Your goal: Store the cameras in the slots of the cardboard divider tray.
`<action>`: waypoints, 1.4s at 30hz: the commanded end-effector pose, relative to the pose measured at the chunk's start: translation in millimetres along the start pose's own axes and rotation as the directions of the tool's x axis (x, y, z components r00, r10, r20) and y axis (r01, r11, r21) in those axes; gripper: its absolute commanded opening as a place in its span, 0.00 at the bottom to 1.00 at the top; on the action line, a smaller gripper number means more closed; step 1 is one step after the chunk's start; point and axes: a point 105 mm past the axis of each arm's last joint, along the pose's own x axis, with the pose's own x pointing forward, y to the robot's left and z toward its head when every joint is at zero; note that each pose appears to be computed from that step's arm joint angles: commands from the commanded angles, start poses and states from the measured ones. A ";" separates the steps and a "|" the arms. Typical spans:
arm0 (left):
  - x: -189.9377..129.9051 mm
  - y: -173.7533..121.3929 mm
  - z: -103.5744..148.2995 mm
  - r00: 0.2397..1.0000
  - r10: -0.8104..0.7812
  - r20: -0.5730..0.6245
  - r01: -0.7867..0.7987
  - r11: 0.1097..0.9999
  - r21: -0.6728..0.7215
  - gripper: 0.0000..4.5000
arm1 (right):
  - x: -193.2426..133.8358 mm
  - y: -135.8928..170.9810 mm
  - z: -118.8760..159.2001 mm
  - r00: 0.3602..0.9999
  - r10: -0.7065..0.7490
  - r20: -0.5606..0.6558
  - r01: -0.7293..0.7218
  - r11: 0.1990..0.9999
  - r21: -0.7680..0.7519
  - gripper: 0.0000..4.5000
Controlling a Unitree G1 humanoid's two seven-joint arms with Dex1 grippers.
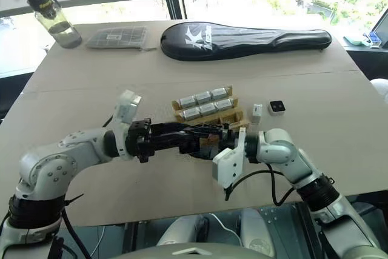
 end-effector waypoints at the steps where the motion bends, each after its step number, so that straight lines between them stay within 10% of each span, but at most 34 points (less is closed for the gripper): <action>1: -1.5 0.0 12.0 0.999 0.014 0.045 -0.015 0.999 0.036 0.87 | 2.3 -2.4 10.0 0.999 -0.005 0.036 0.006 1.000 -0.027 0.43; 27: -9.3 -12.9 -3.3 0.997 -0.065 -0.036 0.063 0.997 -0.046 0.87 | 1.8 -12.1 8.7 0.998 -0.052 0.030 0.053 0.998 -0.034 0.43; 36: -9.5 -11.9 -2.9 0.998 -0.056 -0.023 0.056 0.998 -0.031 0.17 | 1.9 -8.7 9.8 0.999 -0.037 0.029 0.038 0.999 -0.028 0.43; 42: -8.6 -13.3 -7.8 0.997 -0.062 -0.035 0.061 0.997 -0.038 0.17 | 0.7 -6.1 7.4 0.999 -0.032 0.003 0.031 0.997 0.067 0.43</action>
